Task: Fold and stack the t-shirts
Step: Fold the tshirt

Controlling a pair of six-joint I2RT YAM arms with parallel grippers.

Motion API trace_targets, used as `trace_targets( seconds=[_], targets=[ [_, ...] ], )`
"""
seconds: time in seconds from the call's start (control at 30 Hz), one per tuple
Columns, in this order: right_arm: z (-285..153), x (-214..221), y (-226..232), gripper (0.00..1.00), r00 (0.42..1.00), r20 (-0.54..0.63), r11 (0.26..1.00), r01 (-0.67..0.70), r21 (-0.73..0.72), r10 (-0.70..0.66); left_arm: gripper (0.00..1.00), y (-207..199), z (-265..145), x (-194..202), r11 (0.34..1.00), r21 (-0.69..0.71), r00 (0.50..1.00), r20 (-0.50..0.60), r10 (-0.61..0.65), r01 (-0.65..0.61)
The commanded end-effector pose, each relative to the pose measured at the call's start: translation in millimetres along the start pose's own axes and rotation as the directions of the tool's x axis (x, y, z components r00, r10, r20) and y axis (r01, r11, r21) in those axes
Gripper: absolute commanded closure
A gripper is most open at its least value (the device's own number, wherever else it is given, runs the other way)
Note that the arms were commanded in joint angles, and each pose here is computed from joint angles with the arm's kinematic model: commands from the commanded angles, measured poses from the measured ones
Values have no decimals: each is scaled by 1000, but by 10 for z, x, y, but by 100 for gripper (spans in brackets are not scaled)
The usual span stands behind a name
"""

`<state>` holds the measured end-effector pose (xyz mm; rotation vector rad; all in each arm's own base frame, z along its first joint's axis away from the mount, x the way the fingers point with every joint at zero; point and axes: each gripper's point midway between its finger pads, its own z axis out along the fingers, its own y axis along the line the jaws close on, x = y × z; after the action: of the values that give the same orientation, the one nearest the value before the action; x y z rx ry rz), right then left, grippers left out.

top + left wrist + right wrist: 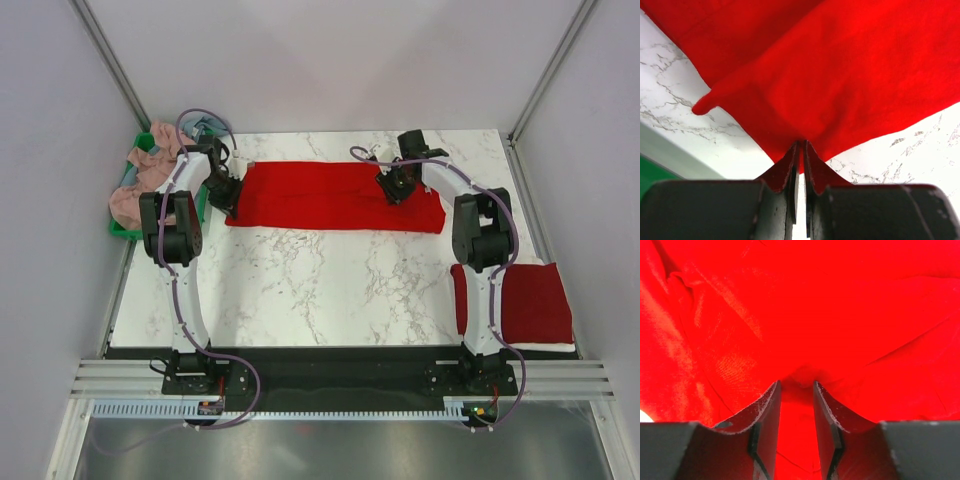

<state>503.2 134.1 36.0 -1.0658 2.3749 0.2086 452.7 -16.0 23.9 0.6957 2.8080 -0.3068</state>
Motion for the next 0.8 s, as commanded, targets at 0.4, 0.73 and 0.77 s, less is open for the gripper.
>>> trace_targets(
  seconds=[0.4,0.73,0.77],
  targets=[
    [-90,-348,-183,89,993,115,999,22,45,-27,88,-18,-22,-15,1000,-24,1000,-4,-10,10],
    [-244,-1123,-303,98,952,290,991,68,114,-99,87,-56,-159,-15,999,-37,1000,12,2,-1],
    [-322,-1310,-354,96,938,326,988,74,135,-115,87,-60,-170,3,999,-36,1000,10,1,-1]
  ],
)
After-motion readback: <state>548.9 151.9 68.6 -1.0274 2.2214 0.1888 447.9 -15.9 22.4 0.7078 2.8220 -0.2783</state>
